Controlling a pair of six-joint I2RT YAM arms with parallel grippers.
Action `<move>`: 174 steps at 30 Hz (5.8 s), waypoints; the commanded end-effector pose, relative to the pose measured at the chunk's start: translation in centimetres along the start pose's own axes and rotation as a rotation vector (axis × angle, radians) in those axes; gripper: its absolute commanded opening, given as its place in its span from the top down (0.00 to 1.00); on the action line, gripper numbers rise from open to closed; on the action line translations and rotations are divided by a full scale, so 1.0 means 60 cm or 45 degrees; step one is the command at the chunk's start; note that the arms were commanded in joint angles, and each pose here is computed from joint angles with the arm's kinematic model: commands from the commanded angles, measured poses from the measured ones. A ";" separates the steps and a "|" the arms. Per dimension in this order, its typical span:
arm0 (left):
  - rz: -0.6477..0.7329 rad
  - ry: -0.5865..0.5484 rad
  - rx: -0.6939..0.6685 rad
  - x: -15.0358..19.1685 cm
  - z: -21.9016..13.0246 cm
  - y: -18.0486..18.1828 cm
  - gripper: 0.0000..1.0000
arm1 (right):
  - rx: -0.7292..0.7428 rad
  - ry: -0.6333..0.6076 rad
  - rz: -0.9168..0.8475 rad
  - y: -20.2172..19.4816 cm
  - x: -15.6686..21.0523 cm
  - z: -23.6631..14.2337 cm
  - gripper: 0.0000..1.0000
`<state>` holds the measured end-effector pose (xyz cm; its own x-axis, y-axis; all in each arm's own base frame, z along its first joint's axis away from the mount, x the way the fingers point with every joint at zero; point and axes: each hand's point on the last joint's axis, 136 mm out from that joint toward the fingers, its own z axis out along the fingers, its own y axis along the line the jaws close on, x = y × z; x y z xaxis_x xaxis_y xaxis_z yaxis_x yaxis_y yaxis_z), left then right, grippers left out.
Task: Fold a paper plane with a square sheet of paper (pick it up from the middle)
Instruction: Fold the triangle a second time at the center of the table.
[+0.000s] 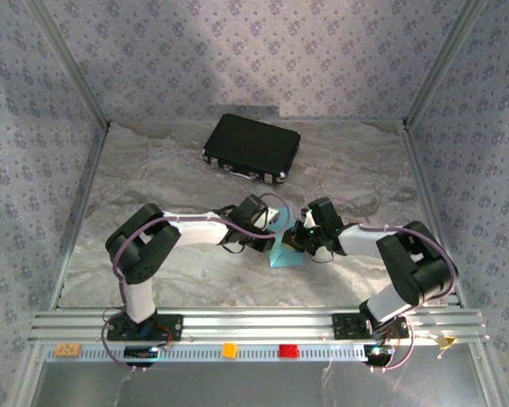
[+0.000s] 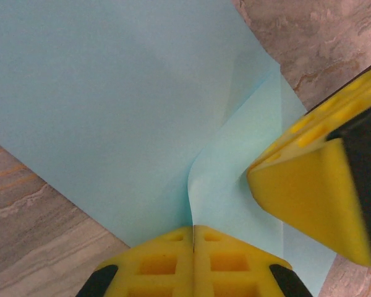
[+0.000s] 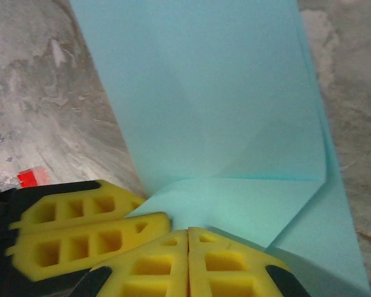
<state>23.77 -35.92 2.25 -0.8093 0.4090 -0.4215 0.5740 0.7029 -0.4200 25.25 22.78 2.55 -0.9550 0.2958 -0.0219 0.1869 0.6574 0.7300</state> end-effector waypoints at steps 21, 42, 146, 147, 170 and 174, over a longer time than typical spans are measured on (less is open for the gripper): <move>-0.258 -0.034 0.168 -0.037 -0.085 -0.034 0.82 | 0.108 -0.058 0.110 -0.056 0.001 0.013 0.96; -0.330 0.217 0.367 0.008 0.004 -0.088 1.00 | 0.107 -0.060 0.116 -0.060 0.003 0.011 0.96; -0.372 0.318 0.116 0.098 0.020 0.009 1.00 | -0.024 -0.247 0.058 -0.037 -0.103 -0.062 0.92; -0.369 0.317 0.118 0.098 0.019 0.009 1.00 | -0.031 -0.248 0.042 -0.030 -0.100 -0.065 0.92; -0.320 0.201 0.249 0.023 -0.014 -0.045 1.00 | 0.106 -0.076 0.071 -0.086 -0.031 -0.007 0.96; -0.304 0.163 0.304 -0.009 -0.019 -0.067 1.00 | 0.112 -0.078 0.072 -0.087 -0.031 -0.007 0.96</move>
<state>21.14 -37.13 2.59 -0.9303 0.3300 -0.1604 0.3515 0.6764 -0.6472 27.59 20.12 1.84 -0.9322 0.3550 -0.0707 0.1881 0.6420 0.7432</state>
